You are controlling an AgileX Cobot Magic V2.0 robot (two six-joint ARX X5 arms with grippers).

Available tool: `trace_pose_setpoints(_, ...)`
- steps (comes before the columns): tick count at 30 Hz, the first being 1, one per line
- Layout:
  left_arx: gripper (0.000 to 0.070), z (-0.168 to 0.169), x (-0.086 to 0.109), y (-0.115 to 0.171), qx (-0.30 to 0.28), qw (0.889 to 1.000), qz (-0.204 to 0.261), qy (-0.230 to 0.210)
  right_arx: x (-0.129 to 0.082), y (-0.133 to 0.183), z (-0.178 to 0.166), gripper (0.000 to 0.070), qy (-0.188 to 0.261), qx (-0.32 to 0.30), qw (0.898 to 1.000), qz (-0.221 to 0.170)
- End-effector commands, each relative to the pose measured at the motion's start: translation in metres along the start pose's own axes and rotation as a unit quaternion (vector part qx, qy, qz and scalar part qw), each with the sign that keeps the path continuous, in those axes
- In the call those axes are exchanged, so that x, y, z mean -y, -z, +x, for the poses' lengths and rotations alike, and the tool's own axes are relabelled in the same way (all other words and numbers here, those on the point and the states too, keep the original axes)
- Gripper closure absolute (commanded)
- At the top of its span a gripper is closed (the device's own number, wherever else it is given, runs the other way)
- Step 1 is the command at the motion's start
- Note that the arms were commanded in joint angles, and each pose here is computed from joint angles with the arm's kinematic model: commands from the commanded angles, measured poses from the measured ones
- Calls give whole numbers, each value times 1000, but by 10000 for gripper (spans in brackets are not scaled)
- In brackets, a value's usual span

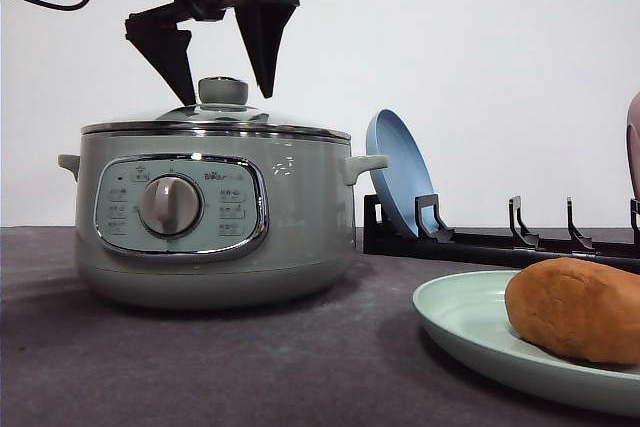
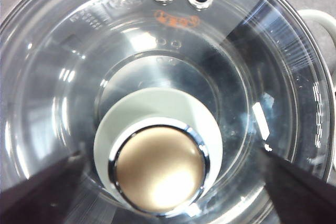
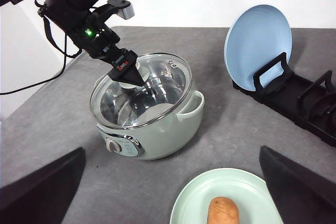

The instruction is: Transfer potato from steamer to green plate

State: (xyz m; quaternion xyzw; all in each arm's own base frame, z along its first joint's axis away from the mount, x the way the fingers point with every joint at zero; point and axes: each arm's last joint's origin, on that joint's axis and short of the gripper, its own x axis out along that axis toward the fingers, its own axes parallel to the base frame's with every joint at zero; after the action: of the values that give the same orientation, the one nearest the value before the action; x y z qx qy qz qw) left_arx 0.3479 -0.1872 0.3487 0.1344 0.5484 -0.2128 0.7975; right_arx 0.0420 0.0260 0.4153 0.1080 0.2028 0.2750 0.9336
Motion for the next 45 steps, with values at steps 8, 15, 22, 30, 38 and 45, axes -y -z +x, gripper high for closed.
trace_pose_setpoints(8,0,-86,4,25,97,995,-4,1,-2,-4,-2,0,-5,9,1000,-19)
trace_pose_setpoints(15,0,-146,6,61,170,985,3,2,-2,-4,-2,0,-5,8,999,-39)
trace_pose_setpoints(22,0,-171,8,113,234,972,16,2,-2,-4,-2,0,-5,8,998,-59)
trace_pose_setpoints(30,0,-140,7,198,286,958,24,-1,-2,-4,-2,0,-4,7,997,-73)
trace_pose_setpoints(38,0,-108,6,257,349,937,-20,15,0,3,-2,0,3,-29,995,-94)
trace_pose_setpoints(45,0,-115,6,269,384,923,-29,20,1,6,-2,0,6,-44,995,-92)
